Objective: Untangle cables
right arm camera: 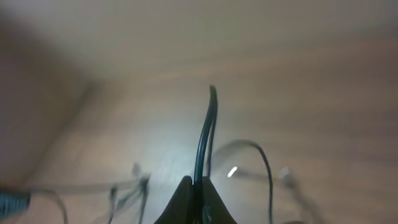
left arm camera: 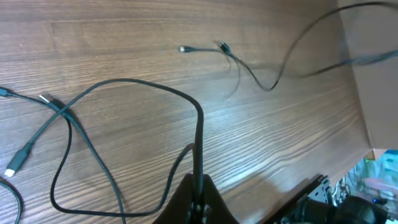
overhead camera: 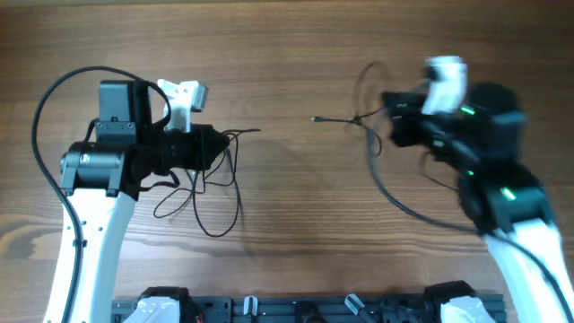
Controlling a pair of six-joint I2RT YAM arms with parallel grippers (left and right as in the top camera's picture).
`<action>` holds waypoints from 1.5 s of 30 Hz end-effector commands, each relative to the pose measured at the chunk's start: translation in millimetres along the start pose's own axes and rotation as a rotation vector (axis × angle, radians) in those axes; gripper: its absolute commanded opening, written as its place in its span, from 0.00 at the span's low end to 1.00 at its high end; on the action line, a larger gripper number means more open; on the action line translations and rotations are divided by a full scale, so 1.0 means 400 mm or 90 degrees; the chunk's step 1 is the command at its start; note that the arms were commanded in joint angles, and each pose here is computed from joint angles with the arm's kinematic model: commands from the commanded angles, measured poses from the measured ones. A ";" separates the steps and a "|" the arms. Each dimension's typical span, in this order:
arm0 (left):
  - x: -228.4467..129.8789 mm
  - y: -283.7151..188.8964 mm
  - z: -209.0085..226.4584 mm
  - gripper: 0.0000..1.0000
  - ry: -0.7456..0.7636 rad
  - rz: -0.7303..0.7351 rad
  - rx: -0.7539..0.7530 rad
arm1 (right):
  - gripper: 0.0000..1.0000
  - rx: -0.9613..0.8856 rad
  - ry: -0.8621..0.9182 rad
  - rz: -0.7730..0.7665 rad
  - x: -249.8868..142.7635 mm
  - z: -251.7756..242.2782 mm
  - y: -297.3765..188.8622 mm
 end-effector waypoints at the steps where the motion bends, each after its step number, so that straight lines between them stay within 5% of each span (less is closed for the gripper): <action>1: -0.007 0.017 -0.016 0.05 0.027 0.014 -0.005 | 0.04 -0.113 -0.064 -0.228 0.170 -0.037 -0.195; 5: -0.009 0.024 -0.035 0.06 0.039 0.020 -0.016 | 0.04 -0.296 -0.125 -0.369 0.240 -0.115 -0.354; 13: -0.018 0.047 -0.095 0.06 0.081 0.038 -0.049 | 0.04 -0.801 -0.135 -0.422 0.272 -0.352 -0.564; 20: -0.006 0.077 -0.190 0.08 0.163 0.028 -0.097 | 0.04 -0.957 0.021 -0.384 0.222 -0.533 -0.621; 26: 0.005 0.093 -0.259 0.09 0.222 0.011 -0.133 | 0.04 -0.821 0.336 -0.239 0.050 -0.685 -0.525; 30: -0.007 0.101 -0.283 0.11 0.236 0.021 -0.147 | 0.04 -0.771 0.448 -0.149 -0.014 -0.762 -0.471; 32: -0.010 0.109 -0.284 0.11 0.236 0.028 -0.149 | 0.63 -0.782 0.476 -0.099 -0.052 -0.790 -0.457; 34: -0.013 0.120 -0.280 0.10 0.231 0.036 -0.149 | 1.00 -0.786 0.495 -0.059 -0.081 -0.805 -0.443; 37: -0.017 0.137 -0.273 0.17 0.224 0.050 -0.149 | 1.00 -0.715 0.465 0.005 -0.091 -0.797 -0.395; 40: -0.019 0.147 -0.267 0.51 0.220 0.057 -0.148 | 1.00 -0.587 0.429 0.033 -0.071 -0.761 -0.330; 45: -0.004 0.154 -0.203 0.79 0.157 0.055 -0.046 | 1.00 -0.247 0.292 0.095 -0.033 -0.602 -0.205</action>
Point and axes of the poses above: each gripper's point midway between its finger pads, its own y axis out along the fingers, its own z axis along the line the jaws close on, x = y × z, the point moved 1 cm from there along -y, back along the fingers, and after that the axes turned 14 degrees about y, right-handed, at the moved point
